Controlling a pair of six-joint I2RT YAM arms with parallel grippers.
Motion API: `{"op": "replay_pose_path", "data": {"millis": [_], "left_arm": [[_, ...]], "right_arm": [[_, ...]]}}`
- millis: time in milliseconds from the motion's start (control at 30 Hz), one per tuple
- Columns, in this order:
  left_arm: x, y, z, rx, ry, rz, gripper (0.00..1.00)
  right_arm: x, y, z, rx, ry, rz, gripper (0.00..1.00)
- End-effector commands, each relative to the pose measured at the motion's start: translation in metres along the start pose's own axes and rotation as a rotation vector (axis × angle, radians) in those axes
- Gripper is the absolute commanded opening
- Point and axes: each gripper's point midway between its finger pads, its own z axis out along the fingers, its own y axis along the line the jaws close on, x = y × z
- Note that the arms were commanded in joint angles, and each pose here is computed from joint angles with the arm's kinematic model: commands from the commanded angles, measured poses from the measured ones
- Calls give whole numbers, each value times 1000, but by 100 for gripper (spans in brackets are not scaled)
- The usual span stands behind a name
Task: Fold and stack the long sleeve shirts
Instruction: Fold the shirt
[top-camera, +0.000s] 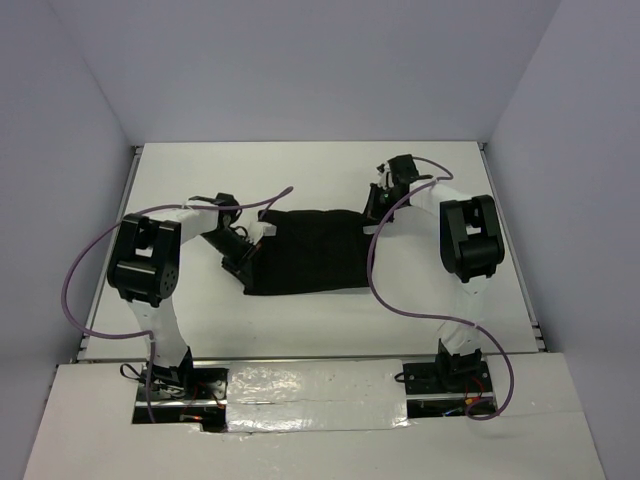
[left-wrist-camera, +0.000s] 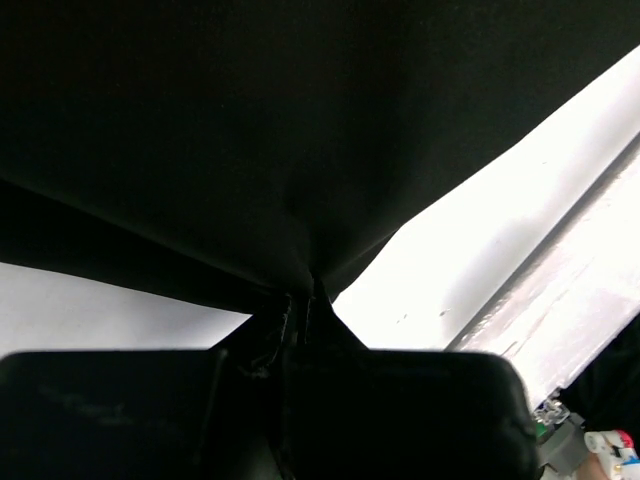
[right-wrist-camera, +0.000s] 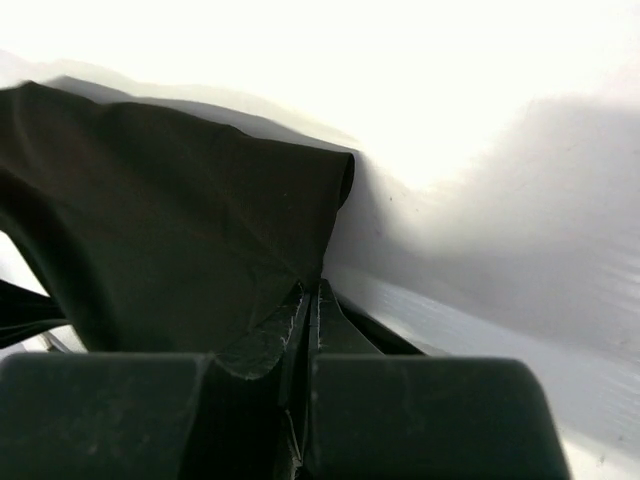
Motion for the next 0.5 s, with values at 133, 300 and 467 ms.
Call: {"op": "replay_pose_path", "data": {"millis": [133,300,467], "left_arm": [[17,11,-10,-90,46,79,0],[20,6,-11,-78,48,93,0],[15,3,-20,-96,19,120,0]], "right_arm": [[-38,1,-7,-1,-113,14,0],[-39,-1,-7,9,-111,18,0],[-44,-5,-12,20,-137,20,0]]}}
